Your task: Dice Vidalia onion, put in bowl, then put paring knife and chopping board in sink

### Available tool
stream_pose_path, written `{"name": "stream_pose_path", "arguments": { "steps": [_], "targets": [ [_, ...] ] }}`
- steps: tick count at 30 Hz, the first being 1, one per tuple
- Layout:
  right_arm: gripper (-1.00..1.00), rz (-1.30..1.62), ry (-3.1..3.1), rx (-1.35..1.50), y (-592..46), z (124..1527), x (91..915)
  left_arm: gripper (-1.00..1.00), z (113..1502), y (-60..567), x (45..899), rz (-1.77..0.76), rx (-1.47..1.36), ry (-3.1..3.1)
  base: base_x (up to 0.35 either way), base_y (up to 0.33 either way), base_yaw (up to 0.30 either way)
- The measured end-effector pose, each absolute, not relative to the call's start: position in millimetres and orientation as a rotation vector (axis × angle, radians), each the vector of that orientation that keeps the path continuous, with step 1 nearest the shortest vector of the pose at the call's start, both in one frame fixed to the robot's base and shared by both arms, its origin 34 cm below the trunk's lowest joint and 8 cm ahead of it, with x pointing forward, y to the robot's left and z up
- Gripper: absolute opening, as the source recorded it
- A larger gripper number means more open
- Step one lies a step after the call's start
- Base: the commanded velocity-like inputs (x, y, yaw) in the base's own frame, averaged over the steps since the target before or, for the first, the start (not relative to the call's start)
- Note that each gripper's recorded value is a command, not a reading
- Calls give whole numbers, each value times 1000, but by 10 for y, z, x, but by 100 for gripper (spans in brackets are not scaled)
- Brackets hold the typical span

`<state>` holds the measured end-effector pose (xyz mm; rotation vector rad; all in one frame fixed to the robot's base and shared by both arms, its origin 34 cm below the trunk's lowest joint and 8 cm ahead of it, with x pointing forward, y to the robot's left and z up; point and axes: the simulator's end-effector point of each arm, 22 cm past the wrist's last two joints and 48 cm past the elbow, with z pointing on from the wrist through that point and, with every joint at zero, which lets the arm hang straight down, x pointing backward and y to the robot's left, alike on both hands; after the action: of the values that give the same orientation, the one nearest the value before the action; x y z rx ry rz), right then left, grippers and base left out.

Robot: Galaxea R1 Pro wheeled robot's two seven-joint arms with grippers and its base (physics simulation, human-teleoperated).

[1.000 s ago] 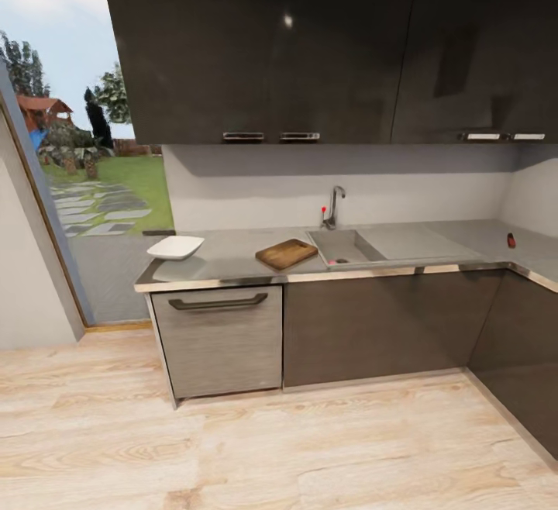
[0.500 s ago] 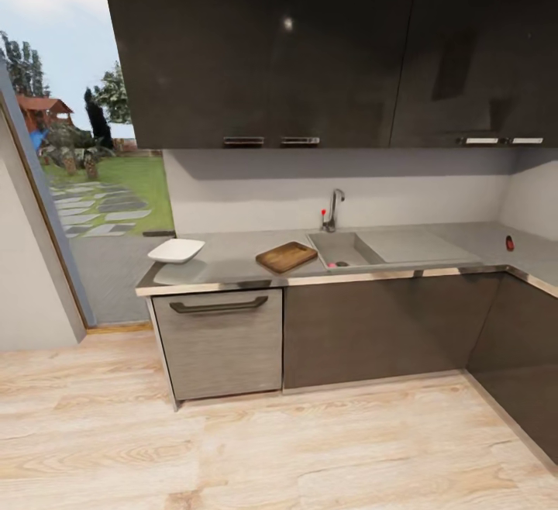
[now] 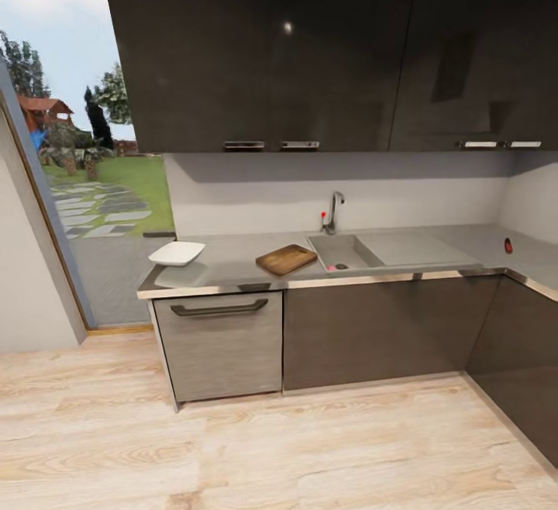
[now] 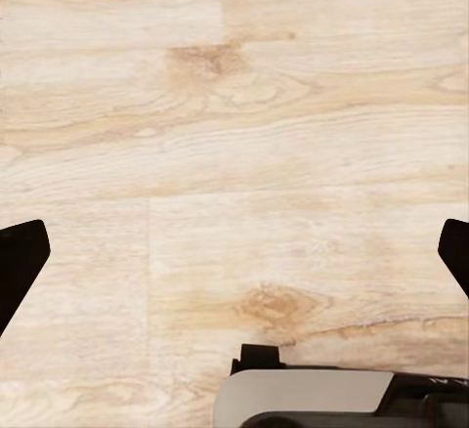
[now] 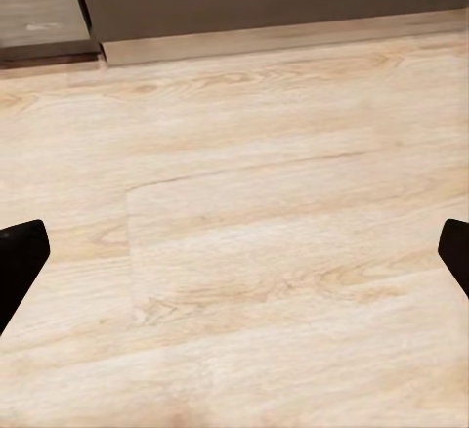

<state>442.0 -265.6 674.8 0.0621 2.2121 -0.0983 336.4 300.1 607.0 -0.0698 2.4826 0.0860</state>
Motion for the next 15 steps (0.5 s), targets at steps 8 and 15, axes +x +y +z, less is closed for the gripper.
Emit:
{"name": "stream_pose_path", "arguments": {
  "steps": [8,15],
  "targets": [
    [100,-98,2213,62,-2657,6839,4399,100,6163,3005,3345,87,-70,2483,0,0,0],
    [100,-98,2212,62,-2656,6918,4385,100,6194,3005,3229,88,-72,2506,0,0,0]
  ]
}}
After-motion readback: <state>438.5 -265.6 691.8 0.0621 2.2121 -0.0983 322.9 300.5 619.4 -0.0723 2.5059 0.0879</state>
